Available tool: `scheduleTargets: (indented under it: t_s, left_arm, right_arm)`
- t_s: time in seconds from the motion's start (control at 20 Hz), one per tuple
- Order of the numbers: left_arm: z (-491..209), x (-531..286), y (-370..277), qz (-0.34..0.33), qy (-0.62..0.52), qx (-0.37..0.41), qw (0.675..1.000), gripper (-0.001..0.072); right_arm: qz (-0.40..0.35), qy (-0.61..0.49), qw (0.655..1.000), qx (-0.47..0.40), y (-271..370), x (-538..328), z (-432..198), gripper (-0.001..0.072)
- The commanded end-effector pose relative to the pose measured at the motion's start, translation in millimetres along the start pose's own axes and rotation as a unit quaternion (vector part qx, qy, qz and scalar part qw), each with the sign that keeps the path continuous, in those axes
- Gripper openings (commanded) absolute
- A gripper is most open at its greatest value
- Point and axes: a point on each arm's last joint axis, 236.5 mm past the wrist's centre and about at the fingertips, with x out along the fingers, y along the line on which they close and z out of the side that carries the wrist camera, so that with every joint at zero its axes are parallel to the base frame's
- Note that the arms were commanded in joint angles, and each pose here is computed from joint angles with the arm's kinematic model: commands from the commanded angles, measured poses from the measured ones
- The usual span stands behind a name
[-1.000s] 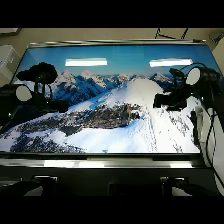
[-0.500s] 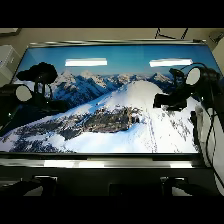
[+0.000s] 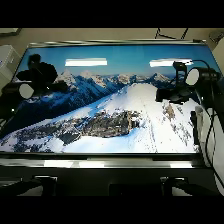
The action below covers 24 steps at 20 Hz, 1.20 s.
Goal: Fold the clothes and pants, and hang the long-sleeved shirts on hangers.
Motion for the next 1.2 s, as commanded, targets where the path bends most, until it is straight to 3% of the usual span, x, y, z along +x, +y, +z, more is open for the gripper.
scheduleTargets:
  t_s: [0.0, 0.15, 0.35, 0.6, 0.85, 0.9, 0.95, 1.0, 1.1, 1.15]
  left_arm:
    - [61, 11, 100, 0.065, -0.059, -0.168, 0.982, 0.0715]
    - [11, 4, 215, 0.153, 0.051, -0.314, 0.936, 0.0714]
    - [-53, 7, 283, 0.145, 0.117, -0.449, 0.874, 0.0715]
    - [-15, 64, 299, 0.072, 0.008, -0.447, 0.892, 0.0714]
    - [-18, 113, 302, 0.076, -0.032, -0.454, 0.887, 0.0705]
    - [-24, 118, 297, 0.073, -0.022, -0.459, 0.885, 0.0529]
    - [-27, 121, 290, 0.065, -0.011, -0.464, 0.884, 0.0143]
    - [-26, 121, 283, 0.058, -0.007, -0.462, 0.885, 0.0026]
    - [-4, 106, 261, 0.039, -0.011, -0.415, 0.909, 0.0026]
    - [17, 89, 242, 0.027, -0.022, -0.353, 0.935, 0.0026]
  right_arm:
    - [-0.025, -0.023, 0.999, -0.013, -11, 0, 11, 0.0681]
    - [-0.023, -0.009, 1.0, -0.012, -11, 0, 5, 0.0681]
    - [-0.02, -0.004, 1.0, -0.011, -9, 1, 2, 0.0681]
    - [-0.007, -0.004, 1.0, -0.005, -3, 1, 2, 0.0681]
    - [0.021, 0.025, 0.999, 0.021, 10, 0, -12, 0.0681]
    - [0.023, 0.036, 0.999, 0.022, 11, 0, -17, 0.0681]
    - [0.021, 0.046, 0.998, 0.021, 11, -1, -21, 0.0681]
    - [0.019, 0.055, 0.998, 0.02, 10, -1, -26, 0.0681]
    - [0.014, 0.061, 0.998, 0.008, 7, -3, -29, 0.0681]
    - [0.01, 0.062, 0.998, -0.002, 5, -4, -30, 0.0681]
